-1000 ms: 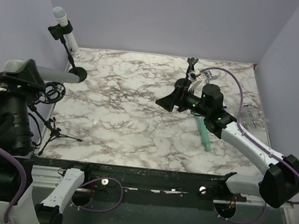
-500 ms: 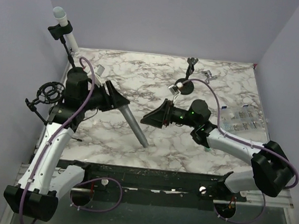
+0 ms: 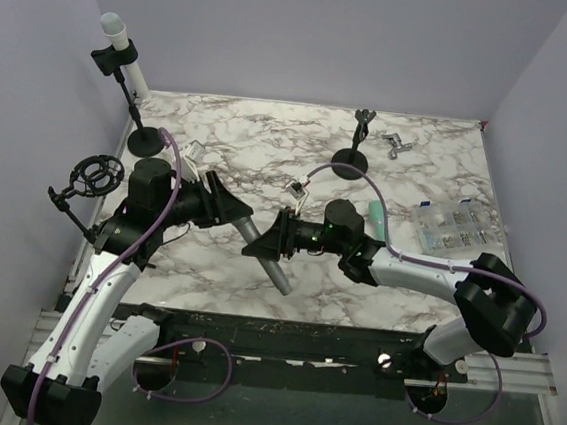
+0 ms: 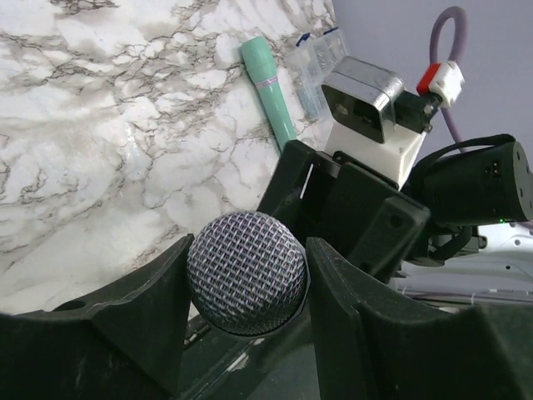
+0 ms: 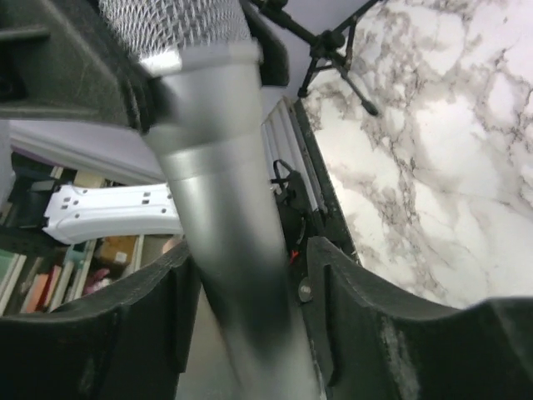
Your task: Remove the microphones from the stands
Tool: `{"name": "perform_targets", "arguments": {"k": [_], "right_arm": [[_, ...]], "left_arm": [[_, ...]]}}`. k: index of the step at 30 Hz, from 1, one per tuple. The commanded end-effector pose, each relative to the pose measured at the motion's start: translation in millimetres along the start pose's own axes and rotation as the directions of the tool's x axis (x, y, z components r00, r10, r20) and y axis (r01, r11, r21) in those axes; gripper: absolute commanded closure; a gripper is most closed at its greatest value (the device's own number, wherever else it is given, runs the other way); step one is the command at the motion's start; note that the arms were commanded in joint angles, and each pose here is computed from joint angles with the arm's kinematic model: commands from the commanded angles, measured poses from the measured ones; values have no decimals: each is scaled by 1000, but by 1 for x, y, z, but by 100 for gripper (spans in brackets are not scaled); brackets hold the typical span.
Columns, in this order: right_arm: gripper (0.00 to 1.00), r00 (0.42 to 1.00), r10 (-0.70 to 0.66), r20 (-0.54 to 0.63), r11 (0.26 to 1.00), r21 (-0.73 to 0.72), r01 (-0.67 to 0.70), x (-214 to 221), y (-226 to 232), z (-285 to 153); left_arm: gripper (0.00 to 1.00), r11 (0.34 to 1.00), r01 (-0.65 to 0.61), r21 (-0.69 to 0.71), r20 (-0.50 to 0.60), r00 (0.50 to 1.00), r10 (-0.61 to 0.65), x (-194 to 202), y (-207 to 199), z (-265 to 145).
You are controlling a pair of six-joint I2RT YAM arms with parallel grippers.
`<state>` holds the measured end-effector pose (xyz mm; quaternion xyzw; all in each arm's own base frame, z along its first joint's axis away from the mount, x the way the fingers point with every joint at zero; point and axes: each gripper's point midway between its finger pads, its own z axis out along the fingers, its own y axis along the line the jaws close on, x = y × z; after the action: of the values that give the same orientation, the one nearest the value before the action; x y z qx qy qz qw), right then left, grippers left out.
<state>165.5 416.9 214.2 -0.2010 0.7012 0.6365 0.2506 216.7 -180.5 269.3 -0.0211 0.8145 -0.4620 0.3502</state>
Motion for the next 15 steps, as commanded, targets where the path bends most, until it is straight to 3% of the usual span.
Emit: {"name": "perform_targets", "arguments": {"k": [1,3,5,6,9,10,12,15], "right_arm": [[53,999,-34,10,998,61,33,-1,-13,8],[76,999,-35,-8,995,90,35,3,-22,10],[90,999,-38,-23,993,113,41,6,-28,10],[95,999,-43,-33,990,131,47,8,-32,9],[99,996,-76,-44,976,201,84,8,-43,3],[99,995,-86,-50,966,240,96,9,-50,0],[99,991,-121,-57,933,334,133,8,-65,-11],[99,982,-164,-96,836,515,190,6,-96,-36]], "left_arm": [[100,999,-32,-15,16,999,32,-3,-2,-4],[100,999,-39,-26,13,999,40,-4,-2,-5],[97,998,-46,-49,2,999,46,-6,0,-5],[80,997,-48,-64,0,999,48,-7,1,-5],[26,994,-82,-71,4,997,82,-12,-2,-8],[16,993,-103,-65,10,995,104,-14,-5,-11],[2,987,-153,-52,27,988,155,-19,-12,-15],[1,971,-230,-69,66,970,234,-28,-17,-24]]}}
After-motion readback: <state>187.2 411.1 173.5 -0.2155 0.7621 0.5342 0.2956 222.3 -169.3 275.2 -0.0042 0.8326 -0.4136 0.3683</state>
